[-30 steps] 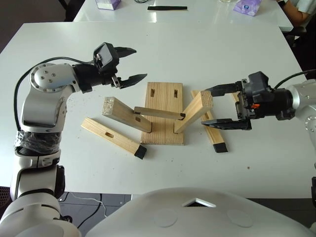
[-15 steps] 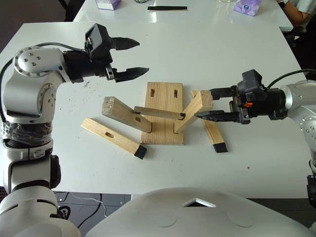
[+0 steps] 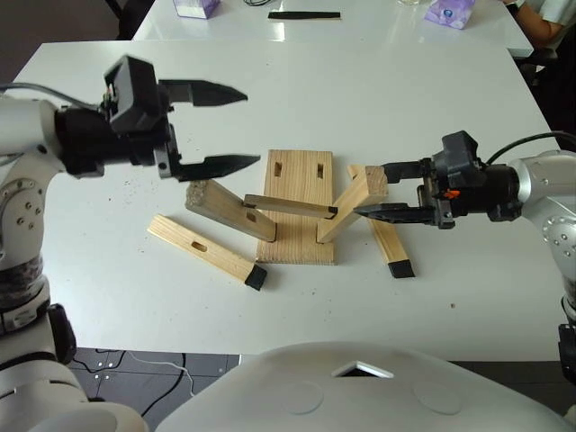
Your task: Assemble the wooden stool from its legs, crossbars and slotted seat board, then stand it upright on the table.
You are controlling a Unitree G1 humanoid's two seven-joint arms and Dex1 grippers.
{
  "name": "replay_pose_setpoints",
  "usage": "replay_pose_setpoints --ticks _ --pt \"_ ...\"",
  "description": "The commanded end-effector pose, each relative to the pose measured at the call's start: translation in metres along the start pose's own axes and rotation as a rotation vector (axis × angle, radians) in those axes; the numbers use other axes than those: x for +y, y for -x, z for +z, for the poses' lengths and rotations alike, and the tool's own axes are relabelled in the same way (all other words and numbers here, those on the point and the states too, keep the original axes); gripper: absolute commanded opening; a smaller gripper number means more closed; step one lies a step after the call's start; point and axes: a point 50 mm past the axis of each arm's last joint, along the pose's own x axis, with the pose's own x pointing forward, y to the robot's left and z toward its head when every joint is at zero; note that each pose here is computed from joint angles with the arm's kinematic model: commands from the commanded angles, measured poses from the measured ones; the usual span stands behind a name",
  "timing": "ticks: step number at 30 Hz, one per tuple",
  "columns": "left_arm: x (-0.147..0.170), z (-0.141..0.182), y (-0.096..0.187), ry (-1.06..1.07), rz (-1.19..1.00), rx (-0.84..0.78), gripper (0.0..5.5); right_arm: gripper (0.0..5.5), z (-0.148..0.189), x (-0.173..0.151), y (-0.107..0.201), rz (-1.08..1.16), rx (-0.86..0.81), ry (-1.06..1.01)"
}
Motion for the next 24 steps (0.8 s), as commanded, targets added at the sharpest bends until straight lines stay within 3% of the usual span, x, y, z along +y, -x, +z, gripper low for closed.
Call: replay_pose_setpoints --ticks 1,8,14,24 --pt "-0.011 -0.002 0.01 0.006 -0.043 0.052 3.77 2.01 -0.009 -0.001 0.004 -0.039 0.055 -0.02" --pt "-0.011 -0.018 0.016 0.021 -0.015 0.109 3.77 2.01 -0.01 0.0 0.004 -0.019 0.079 -0.001" --pt "-0.002 -0.038 -0.002 -0.035 0.06 0.16 3.77 2.01 -0.009 -0.004 0.006 -0.006 0.099 0.025" --pt "0.01 -0.042 -0.018 -0.105 0.087 0.176 3.77 2.01 -0.021 -0.008 -0.001 0.093 0.231 0.098"
